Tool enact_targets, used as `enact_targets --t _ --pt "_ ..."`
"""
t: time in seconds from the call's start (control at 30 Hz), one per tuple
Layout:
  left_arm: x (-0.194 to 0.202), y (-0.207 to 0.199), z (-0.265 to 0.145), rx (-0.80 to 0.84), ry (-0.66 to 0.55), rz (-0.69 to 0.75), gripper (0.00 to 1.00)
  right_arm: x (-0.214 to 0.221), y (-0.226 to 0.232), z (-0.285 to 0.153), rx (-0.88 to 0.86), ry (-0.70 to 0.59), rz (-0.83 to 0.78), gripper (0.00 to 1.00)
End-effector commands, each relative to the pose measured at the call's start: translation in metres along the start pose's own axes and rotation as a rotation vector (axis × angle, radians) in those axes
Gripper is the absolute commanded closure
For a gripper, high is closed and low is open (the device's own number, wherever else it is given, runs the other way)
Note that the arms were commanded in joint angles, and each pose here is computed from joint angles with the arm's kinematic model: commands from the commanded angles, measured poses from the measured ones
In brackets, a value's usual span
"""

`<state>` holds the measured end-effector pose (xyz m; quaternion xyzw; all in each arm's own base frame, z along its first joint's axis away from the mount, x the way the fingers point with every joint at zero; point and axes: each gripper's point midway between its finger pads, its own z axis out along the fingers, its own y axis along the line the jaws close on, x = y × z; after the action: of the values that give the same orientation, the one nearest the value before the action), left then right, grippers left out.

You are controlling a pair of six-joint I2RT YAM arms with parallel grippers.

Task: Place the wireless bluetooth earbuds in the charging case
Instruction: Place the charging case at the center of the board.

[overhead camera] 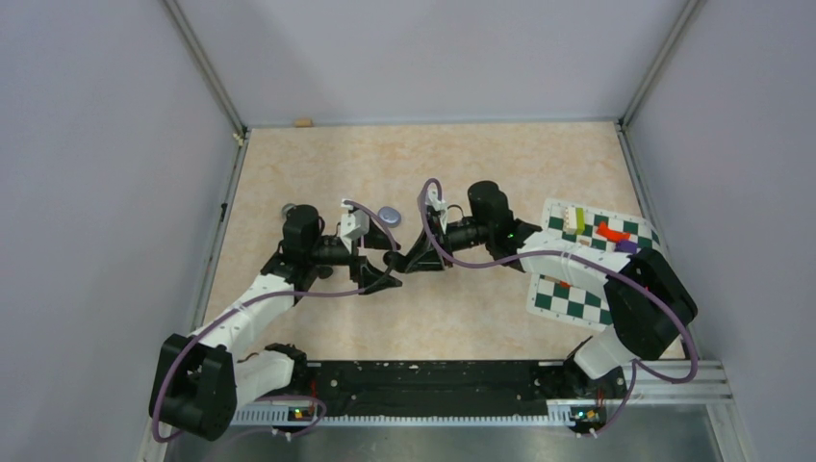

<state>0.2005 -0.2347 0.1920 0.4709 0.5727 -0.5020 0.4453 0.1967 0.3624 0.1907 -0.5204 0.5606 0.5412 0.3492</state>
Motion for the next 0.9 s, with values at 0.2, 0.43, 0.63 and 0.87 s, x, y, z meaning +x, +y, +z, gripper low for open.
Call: enact_targets --t 0.2,0.43,0.63,0.87 --pt "-0.011 -0.002 -0.001 0.01 -0.016 0.068 0.01 -0.037 -0.002 -0.011 0.024 -0.056 -0.113 1.0" --pt "-0.012 0.002 -0.002 -0.017 -0.015 0.08 0.01 -0.042 -0.016 -0.027 0.075 -0.072 -0.115 1.0" --pt "-0.017 0.008 -0.002 -0.053 -0.018 0.087 0.01 -0.049 -0.026 -0.044 0.12 -0.09 -0.125 1.0" --pt "-0.036 0.022 -0.006 -0.142 -0.021 0.125 0.01 -0.059 -0.028 -0.057 0.145 -0.111 -0.143 1.0"
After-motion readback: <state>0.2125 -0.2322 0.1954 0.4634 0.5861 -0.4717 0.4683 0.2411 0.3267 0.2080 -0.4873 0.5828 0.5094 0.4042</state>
